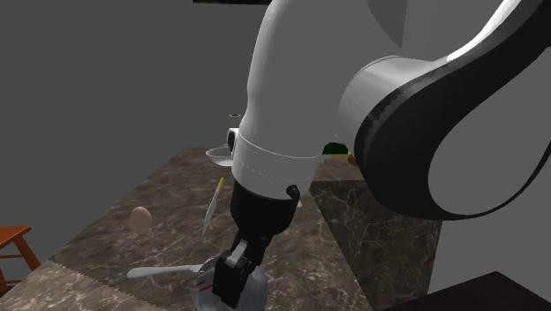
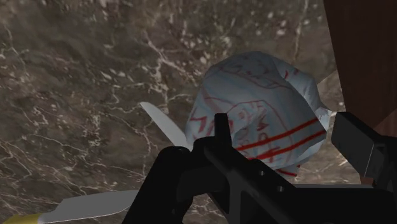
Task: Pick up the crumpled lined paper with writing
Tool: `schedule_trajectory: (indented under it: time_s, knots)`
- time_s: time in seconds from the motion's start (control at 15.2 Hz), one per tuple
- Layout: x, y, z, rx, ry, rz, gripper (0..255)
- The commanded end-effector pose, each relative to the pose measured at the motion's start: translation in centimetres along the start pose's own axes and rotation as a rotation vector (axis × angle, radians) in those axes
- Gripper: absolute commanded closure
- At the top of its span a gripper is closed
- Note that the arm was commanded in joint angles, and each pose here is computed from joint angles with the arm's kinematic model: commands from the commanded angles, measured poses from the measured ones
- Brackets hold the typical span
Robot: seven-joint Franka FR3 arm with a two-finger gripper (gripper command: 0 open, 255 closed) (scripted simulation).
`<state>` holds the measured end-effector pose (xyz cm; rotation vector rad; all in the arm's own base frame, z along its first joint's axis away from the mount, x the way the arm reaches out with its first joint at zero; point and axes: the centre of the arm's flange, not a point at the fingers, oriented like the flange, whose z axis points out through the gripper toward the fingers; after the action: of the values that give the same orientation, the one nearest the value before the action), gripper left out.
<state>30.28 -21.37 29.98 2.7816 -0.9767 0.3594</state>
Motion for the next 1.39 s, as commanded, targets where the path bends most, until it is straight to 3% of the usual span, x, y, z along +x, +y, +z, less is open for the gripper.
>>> schedule_trajectory:
  time_s: [0.0,0.53,1.32]
  knots:
    - [-0.1,0.0,0.1,0.0,0.0,0.0,255]
    - [-0.1,0.0,0.1,0.0,0.0,0.0,255]
    - [1.7,0.5,-5.9,0.0,0.0,0.0,255]
